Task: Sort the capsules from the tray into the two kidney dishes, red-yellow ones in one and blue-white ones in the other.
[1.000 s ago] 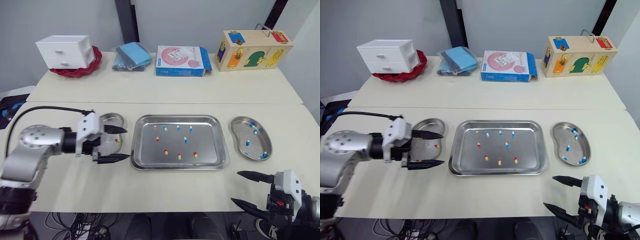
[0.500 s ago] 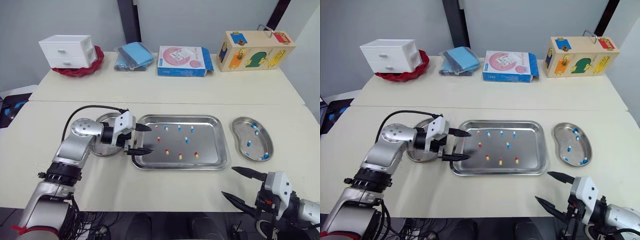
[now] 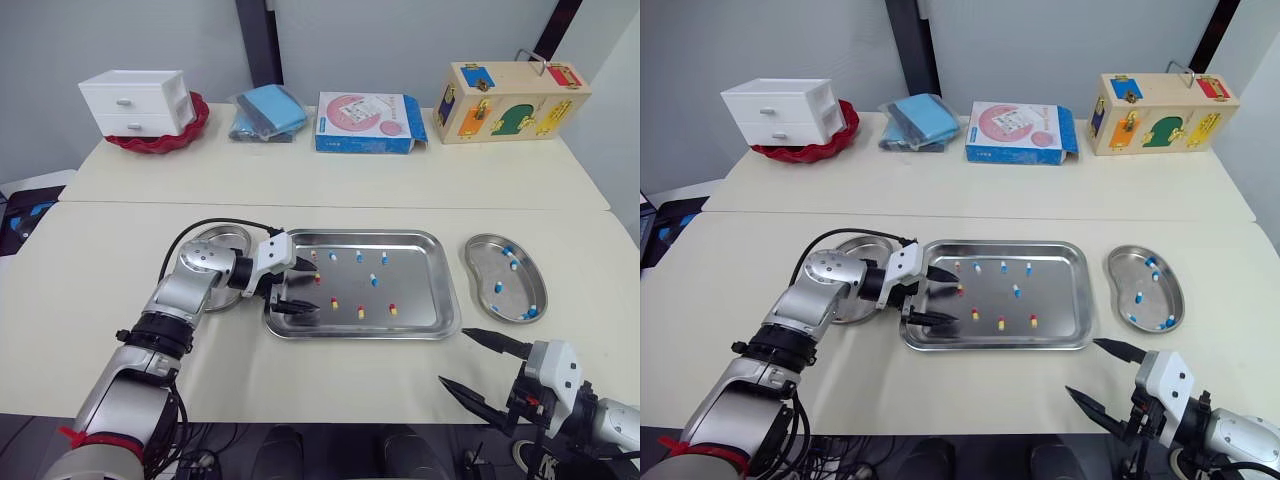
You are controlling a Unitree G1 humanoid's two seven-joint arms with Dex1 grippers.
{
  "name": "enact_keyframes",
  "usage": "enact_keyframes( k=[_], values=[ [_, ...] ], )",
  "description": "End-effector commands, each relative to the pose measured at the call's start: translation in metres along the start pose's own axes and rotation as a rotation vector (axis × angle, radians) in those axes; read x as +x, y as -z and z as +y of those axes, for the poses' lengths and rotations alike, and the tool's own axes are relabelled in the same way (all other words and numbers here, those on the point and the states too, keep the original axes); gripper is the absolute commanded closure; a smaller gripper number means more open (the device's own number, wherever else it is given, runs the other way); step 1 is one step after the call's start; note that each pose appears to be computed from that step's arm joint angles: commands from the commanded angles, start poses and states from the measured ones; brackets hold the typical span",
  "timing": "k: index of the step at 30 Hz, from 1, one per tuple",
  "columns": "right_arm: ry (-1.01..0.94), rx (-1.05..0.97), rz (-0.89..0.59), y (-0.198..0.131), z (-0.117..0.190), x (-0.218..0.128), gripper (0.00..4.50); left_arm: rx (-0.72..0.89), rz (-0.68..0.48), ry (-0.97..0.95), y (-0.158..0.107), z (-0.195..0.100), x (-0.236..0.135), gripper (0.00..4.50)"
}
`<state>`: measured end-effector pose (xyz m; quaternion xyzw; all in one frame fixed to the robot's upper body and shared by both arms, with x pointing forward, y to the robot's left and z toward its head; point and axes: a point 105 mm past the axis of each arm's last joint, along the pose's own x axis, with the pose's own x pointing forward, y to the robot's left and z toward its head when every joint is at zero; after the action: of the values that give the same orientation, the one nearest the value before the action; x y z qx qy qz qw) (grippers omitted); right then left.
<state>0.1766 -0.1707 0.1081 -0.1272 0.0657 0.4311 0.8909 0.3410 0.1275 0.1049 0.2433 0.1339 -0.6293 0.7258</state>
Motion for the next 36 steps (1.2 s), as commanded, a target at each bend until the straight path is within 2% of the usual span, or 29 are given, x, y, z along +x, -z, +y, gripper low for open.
enact_keyframes(
  k=[1,2,35,36],
  values=[
    [0.003,-0.021,-0.015,-0.008,0.002,-0.001,0.00,0.037,-0.001,-0.001,-0.006,0.003,0.002,1.27],
    [0.005,-0.020,-0.012,-0.007,0.001,-0.002,0.00,0.038,0.003,-0.003,-0.005,0.004,0.003,1.56],
    [0.029,-0.001,-0.010,-0.003,0.004,-0.003,0.00,0.063,0.176,-0.011,-0.002,0.016,0.016,1.56],
    [0.029,-0.001,-0.010,-0.003,0.004,-0.002,0.00,0.059,0.174,-0.011,-0.002,0.017,0.017,1.75]
  ],
)
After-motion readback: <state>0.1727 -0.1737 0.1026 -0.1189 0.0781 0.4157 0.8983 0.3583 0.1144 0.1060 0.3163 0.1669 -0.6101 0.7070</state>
